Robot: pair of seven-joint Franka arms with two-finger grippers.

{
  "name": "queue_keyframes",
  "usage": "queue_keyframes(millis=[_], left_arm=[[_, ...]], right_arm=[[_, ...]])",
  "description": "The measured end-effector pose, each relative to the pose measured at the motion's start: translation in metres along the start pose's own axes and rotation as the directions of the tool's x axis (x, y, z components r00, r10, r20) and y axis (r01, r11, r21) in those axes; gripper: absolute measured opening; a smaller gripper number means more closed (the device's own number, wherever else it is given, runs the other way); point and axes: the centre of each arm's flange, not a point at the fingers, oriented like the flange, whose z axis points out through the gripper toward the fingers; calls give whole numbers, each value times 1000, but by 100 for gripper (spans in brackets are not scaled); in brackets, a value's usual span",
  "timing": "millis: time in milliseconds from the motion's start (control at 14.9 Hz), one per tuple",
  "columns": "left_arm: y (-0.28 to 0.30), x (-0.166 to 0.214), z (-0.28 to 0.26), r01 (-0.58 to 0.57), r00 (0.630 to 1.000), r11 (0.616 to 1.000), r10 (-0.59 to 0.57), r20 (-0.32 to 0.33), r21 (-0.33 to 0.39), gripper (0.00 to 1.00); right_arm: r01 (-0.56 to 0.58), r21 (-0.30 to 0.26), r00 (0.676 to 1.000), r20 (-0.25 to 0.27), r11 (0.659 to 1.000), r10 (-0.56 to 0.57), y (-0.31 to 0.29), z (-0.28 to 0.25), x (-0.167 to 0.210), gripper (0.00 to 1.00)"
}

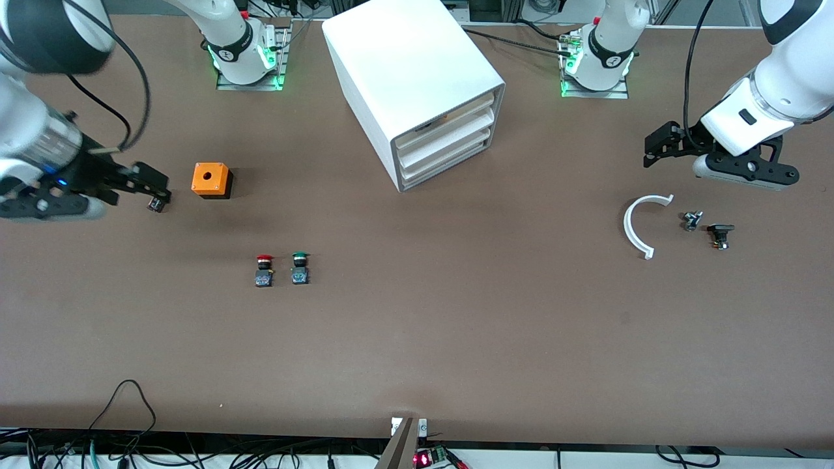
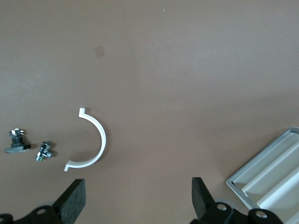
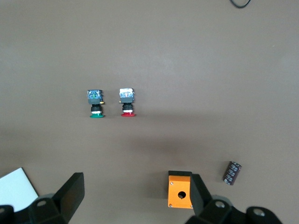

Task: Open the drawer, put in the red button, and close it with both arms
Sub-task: 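Reach the right gripper toward the red button while the left gripper approaches the drawers, then grasp the red button with the right gripper while the left gripper nears the drawer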

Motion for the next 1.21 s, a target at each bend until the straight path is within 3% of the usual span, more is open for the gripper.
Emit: queue_keyframes(millis=[269, 471, 673, 808, 942, 1212], left_arm=[[43, -14, 13, -33, 991, 989, 52, 127, -141, 100], [77, -18, 21, -63, 980, 971, 104, 170, -231, 100], [95, -7, 49, -130, 958, 910, 217, 186, -394, 100], [99, 6, 83, -174, 935, 830, 308, 177, -530, 100], [100, 17, 129, -185, 917, 722, 371, 147, -667, 100], [96, 30, 237, -245, 913, 502, 406, -24, -829, 100]], right_arm=[[49, -21, 999, 13, 999, -49, -27, 54, 22, 100], [84, -38, 996, 4, 996, -84, -44, 109, 38, 100], [119, -56, 993, 3, 991, -119, -51, 171, 48, 100], [147, -66, 989, -7, 987, -148, -55, 211, 50, 100], [169, -76, 985, -25, 983, -172, -54, 250, 49, 100], [181, -94, 982, -35, 979, -185, -50, 313, 40, 100]])
